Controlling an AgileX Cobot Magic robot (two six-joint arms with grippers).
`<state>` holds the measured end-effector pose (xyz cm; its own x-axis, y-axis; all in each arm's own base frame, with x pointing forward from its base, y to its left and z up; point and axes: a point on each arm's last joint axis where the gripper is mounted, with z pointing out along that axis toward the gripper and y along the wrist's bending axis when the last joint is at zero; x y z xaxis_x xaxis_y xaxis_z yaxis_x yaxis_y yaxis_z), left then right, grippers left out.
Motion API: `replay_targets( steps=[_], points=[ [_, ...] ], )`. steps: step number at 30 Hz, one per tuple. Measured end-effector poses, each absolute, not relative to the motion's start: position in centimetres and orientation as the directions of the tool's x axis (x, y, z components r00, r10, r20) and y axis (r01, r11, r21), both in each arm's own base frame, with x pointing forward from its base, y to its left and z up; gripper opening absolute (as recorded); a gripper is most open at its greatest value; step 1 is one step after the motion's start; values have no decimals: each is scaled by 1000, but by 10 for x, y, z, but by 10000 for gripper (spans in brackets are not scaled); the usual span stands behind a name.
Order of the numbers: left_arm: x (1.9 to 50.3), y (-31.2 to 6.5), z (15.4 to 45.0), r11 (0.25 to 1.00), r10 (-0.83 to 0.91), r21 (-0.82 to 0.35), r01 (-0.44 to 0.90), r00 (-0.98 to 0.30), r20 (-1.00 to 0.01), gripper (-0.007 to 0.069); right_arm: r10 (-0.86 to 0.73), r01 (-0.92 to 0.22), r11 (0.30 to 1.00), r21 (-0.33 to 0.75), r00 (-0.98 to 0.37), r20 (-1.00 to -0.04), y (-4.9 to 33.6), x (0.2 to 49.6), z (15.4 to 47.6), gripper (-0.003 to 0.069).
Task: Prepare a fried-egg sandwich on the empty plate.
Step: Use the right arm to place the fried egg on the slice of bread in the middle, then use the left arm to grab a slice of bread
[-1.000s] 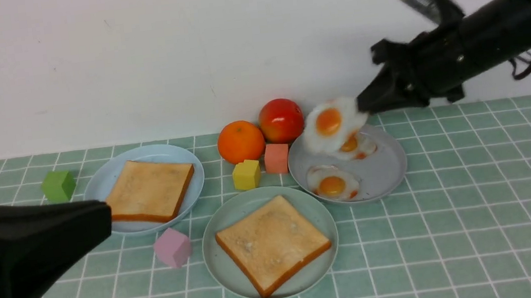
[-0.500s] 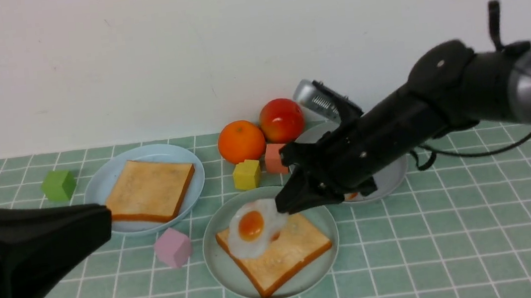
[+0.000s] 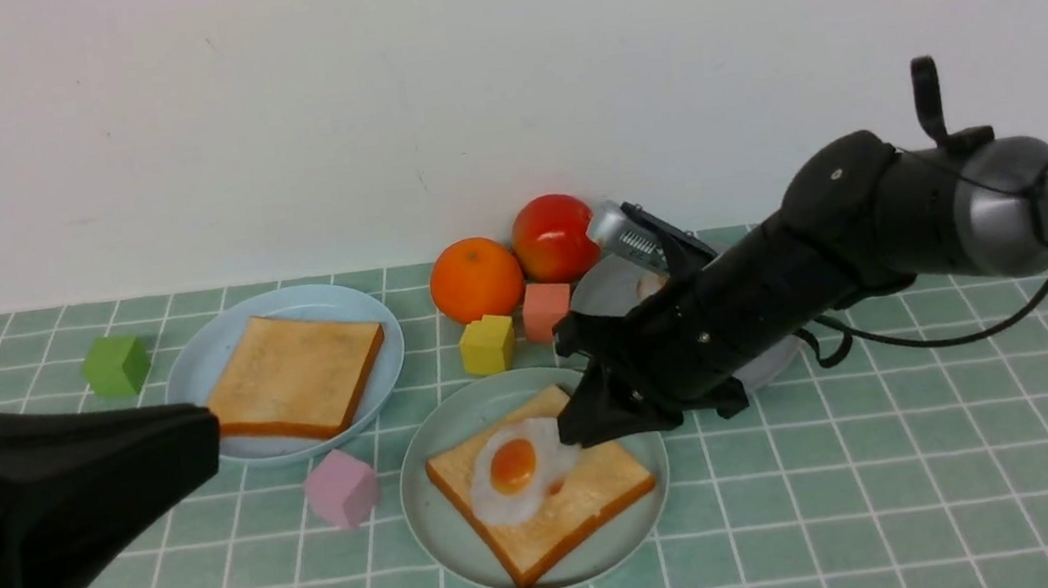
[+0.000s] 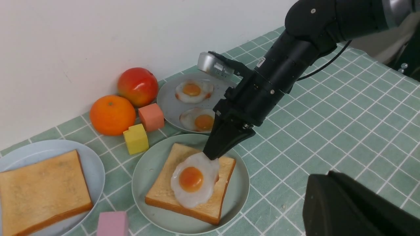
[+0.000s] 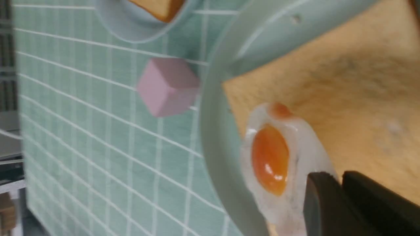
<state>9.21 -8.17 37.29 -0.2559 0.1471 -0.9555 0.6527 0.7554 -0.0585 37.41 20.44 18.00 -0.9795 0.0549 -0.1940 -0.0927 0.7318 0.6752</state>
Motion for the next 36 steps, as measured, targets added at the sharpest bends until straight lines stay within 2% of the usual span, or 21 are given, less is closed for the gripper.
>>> replay_targets(
  steps=[2,3,4,7,10,12,14,17,21,23,25,26,27,28,31,36],
  points=[
    [92,-82,373,755,148,-58,653,-257,-955,-13,39,-97,756,648,-980,-193,202,373,178,168],
    [92,-82,373,755,148,-58,653,-257,-955,-13,39,-97,758,645,-981,-193,202,373,177,176],
    [92,-82,373,755,148,-58,653,-257,-955,-13,32,-101,773,627,-980,-198,200,374,176,239],
    [92,-82,373,755,149,-58,653,-258,-955,-13,28,-111,792,601,-976,-218,191,379,178,367],
    [92,-81,372,756,154,-58,652,-264,-952,-13,22,-128,800,587,-970,-241,181,385,187,440],
    [92,-81,370,757,161,-65,650,-281,-946,-13,-7,-163,805,571,-964,-266,172,385,203,453],
    [94,-83,367,764,156,-95,639,-325,-933,-13,-46,-207,813,545,-955,-294,164,381,222,441],
    [108,-93,355,793,158,-150,590,-436,-886,-13,-154,-314,831,458,-923,-354,151,360,267,353],
    [147,-111,325,870,193,-142,473,-589,-784,-13,-238,-398,860,321,-867,-438,128,317,329,162],
    [176,-114,307,913,190,-123,389,-672,-715,-13,-241,-409,869,278,-842,-483,119,298,349,76],
    [191,-114,299,930,184,-112,349,-708,-682,-13,-234,-414,874,256,-819,-525,112,280,364,28],
    [221,-110,287,951,172,-96,295,-759,-628,-13,-222,-423,874,241,-787,-576,105,261,379,-8],
    [224,-110,286,952,164,-102,287,-766,-622,-13,-219,-423,874,240,-783,-582,105,259,380,-9],
    [255,-104,276,962,148,-103,252,-804,-576,-13,-203,-434,871,231,-745,-635,99,238,394,-9],
    [298,-99,262,967,122,-130,220,-844,-523,-13,-208,-472,855,215,-692,-691,97,209,408,0],
    [369,-106,240,967,151,-113,228,-872,-465,-13,-261,-587,786,192,-598,-758,105,164,427,1]
  ],
)
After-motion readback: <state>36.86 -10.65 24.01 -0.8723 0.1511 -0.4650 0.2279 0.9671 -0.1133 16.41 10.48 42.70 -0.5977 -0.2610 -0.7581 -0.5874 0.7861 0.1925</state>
